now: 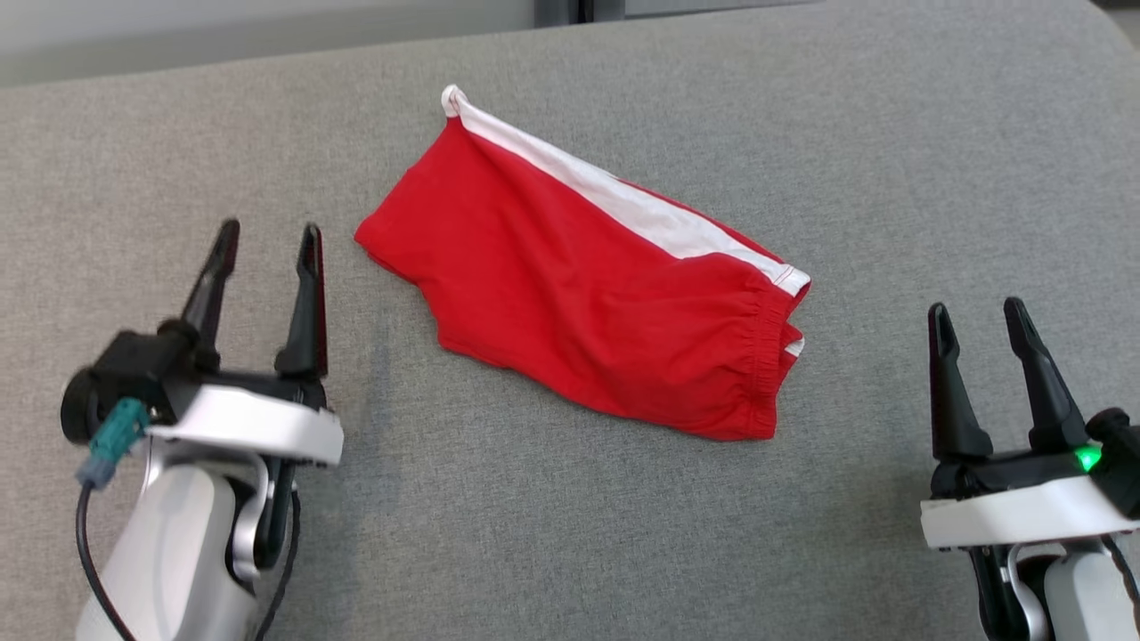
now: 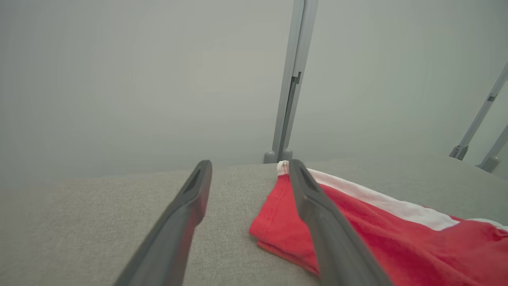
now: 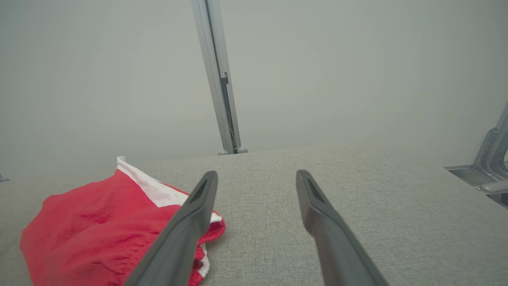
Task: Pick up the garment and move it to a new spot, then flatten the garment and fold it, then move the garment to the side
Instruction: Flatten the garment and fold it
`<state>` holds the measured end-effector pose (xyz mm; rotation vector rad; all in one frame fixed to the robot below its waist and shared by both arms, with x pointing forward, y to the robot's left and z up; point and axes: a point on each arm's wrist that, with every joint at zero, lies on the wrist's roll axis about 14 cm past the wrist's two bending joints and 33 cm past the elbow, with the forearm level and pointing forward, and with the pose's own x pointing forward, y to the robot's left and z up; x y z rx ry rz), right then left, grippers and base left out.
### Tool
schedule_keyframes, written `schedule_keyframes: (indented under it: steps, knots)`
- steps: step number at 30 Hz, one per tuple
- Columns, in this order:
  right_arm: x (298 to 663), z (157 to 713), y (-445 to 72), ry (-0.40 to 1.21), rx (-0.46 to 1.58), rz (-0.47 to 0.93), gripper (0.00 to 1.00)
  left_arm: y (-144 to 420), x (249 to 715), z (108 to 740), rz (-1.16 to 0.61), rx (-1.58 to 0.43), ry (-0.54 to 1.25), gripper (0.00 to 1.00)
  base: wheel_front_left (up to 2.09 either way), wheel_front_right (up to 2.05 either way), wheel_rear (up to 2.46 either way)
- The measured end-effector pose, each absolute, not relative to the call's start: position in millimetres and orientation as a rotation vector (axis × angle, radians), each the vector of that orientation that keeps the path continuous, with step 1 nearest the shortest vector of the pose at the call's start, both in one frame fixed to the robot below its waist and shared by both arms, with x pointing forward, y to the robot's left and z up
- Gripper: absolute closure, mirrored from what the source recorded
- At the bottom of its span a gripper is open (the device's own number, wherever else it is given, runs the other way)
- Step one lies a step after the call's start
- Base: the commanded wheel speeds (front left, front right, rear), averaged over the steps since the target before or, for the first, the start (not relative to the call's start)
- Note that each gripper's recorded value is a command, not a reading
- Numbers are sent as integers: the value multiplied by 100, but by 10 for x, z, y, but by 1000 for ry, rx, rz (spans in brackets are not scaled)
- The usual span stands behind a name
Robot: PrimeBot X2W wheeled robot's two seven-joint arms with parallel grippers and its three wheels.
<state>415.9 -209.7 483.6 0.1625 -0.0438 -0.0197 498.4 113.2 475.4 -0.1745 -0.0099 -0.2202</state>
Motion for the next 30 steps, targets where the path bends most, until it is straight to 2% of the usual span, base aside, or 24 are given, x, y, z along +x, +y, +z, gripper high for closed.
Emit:
schedule_keyframes:
  steps: [6,14,26,30]
  knots:
    - [4018,4838,-2162,-38,153,-45,0,1153,4747,4649,-208,-177,37,0,0,0,0]
    - [3997,4856,-2177,-45,168,-56,0,1142,4714,4595,-210,-194,66,0,0,0,0]
    - [3997,4833,-2165,-39,174,-56,0,1141,4725,4559,-210,-196,84,0,0,0,0]
    - [4034,4801,-2168,-33,176,-58,0,1068,4899,4708,-239,-195,44,0,0,0,0]
